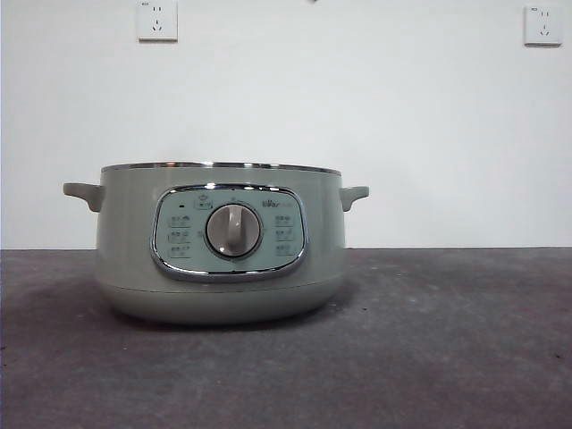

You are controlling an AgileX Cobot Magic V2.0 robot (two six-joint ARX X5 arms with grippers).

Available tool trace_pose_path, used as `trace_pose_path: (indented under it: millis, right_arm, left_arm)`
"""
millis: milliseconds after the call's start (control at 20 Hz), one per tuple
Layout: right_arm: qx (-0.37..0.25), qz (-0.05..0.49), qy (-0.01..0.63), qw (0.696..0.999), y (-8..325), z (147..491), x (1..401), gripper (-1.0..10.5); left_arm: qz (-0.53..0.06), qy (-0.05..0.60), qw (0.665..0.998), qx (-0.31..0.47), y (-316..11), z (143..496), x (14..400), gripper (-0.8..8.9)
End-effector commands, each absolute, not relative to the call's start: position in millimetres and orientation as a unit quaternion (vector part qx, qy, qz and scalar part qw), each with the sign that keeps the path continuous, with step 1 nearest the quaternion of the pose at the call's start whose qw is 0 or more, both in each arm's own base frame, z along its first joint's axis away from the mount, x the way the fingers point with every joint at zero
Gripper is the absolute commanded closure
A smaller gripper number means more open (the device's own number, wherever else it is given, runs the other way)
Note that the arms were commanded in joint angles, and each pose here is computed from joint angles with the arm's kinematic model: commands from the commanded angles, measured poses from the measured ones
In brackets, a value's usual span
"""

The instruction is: Pick up the egg,open the lid,put the egg in the pot,close the lid

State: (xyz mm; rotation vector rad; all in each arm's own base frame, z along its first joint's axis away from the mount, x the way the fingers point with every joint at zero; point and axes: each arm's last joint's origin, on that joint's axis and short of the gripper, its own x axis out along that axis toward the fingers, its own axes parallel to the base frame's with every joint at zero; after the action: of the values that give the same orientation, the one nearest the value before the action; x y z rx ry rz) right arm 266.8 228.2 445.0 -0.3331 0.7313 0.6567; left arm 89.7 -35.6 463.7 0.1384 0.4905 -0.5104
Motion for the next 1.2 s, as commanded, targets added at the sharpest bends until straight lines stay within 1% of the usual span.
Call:
trace_pose_path:
  millis: [50,200,350,450,550,750,950,1100,1200]
  right_arm:
    - [-0.173,0.324,0.357,0.859,213.7,455.9,248.6,6.0]
    - [-0.174,0.347,0.370,0.844,194.2,469.5,223.7,6.0]
    - [-0.158,0.364,0.352,0.848,174.1,482.9,198.9,6.0]
    - [-0.160,0.363,0.358,0.845,160.6,479.3,183.3,6.0]
    - [-0.162,0.361,0.371,0.840,147.1,463.6,167.5,6.0]
    - [-0.123,0.352,0.355,0.857,124.6,424.9,141.5,6.0]
    - [-0.102,0.334,0.373,0.860,105.3,385.3,119.7,6.0]
    - [-0.090,0.326,0.374,0.864,94.9,370.1,108.0,6.0]
    - [-0.081,0.319,0.367,0.870,88.1,369.1,100.6,6.0]
  left_arm:
    - [-0.279,0.199,0.938,0.057,-37.8,473.8,91.0,8.21]
    - [-0.284,0.204,0.935,0.060,-41.6,472.7,101.7,8.21]
    - [-0.287,0.211,0.932,0.061,-47.3,471.0,117.3,8.21]
    - [-0.289,0.216,0.930,0.064,-50.9,469.3,127.2,8.21]
    - [-0.302,0.219,0.926,0.062,-55.7,467.4,139.0,8.21]
    - [-0.322,0.222,0.918,0.066,-68.5,462.2,163.9,8.21]
    - [-0.338,0.243,0.906,0.071,-90.7,448.4,198.7,8.20]
    - [-0.353,0.255,0.897,0.079,-114.0,432.8,227.7,8.20]
    - [-0.340,0.265,0.897,0.096,-127.8,420.1,246.2,8.20]
